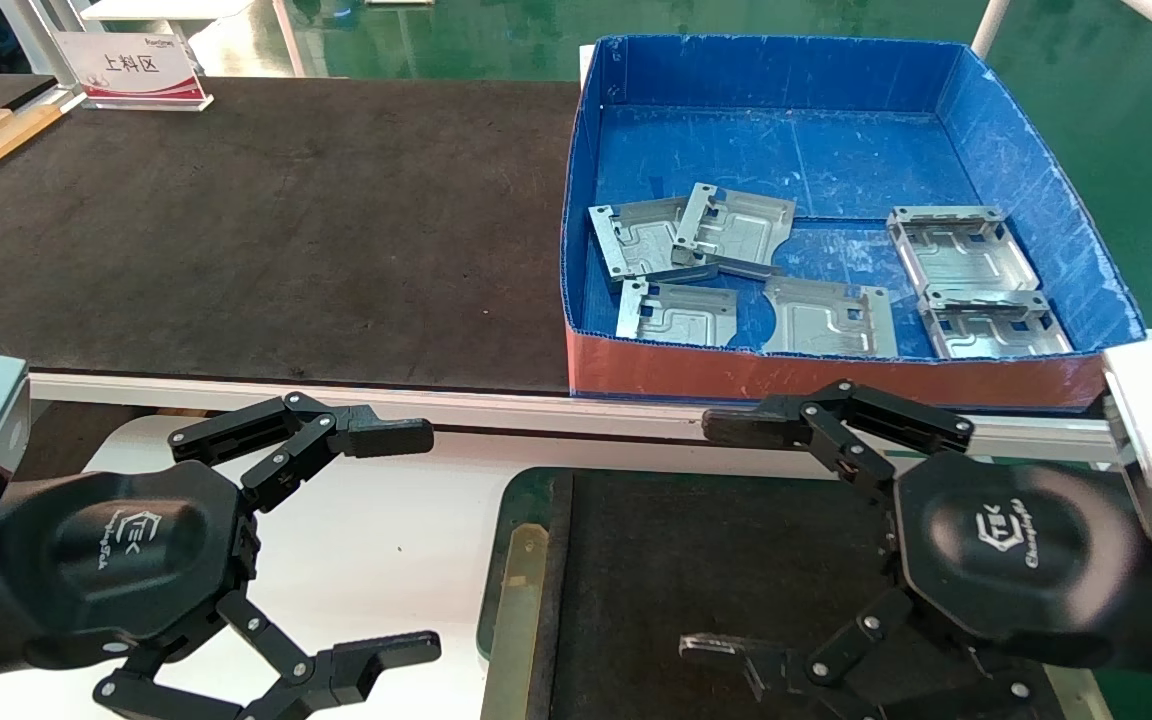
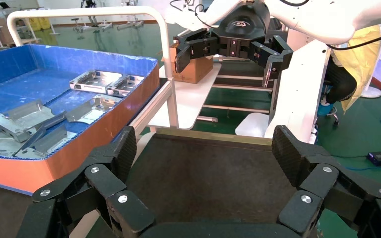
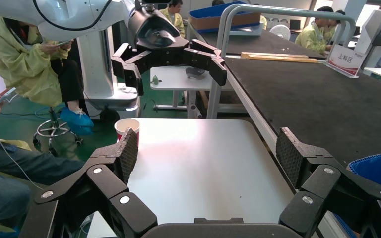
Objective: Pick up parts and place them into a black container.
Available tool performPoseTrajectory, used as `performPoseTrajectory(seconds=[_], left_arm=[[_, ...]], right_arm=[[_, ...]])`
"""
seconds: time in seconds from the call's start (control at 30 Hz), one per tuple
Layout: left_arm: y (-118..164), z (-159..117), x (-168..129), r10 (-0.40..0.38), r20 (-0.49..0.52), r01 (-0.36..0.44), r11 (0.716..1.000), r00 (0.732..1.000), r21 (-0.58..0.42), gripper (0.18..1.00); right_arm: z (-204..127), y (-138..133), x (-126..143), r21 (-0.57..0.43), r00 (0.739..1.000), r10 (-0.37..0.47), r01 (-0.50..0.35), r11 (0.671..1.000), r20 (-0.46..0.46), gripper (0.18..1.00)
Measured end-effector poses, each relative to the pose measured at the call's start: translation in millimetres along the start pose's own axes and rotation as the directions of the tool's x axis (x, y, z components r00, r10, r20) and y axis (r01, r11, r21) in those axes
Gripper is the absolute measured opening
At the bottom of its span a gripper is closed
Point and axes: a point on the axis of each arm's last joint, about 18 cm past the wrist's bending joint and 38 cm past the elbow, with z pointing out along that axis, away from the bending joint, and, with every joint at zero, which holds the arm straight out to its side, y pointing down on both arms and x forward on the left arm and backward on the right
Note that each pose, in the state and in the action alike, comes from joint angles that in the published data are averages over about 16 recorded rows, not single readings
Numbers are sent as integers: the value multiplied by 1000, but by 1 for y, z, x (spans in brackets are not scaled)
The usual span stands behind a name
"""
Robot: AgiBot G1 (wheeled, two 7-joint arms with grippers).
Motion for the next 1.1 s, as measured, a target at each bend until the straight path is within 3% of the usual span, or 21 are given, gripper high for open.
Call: performPoseTrajectory(seconds=[0.7,1.1], left_arm=[[0,0,0,0,0,0,1000,1000,0,964],[0,0,0,0,0,0,1000,1000,0,807]], right_arm=[[0,0,0,0,1000,0,0,1000,0,1000],[0,0,0,0,1000,0,0,1000,0,1000]])
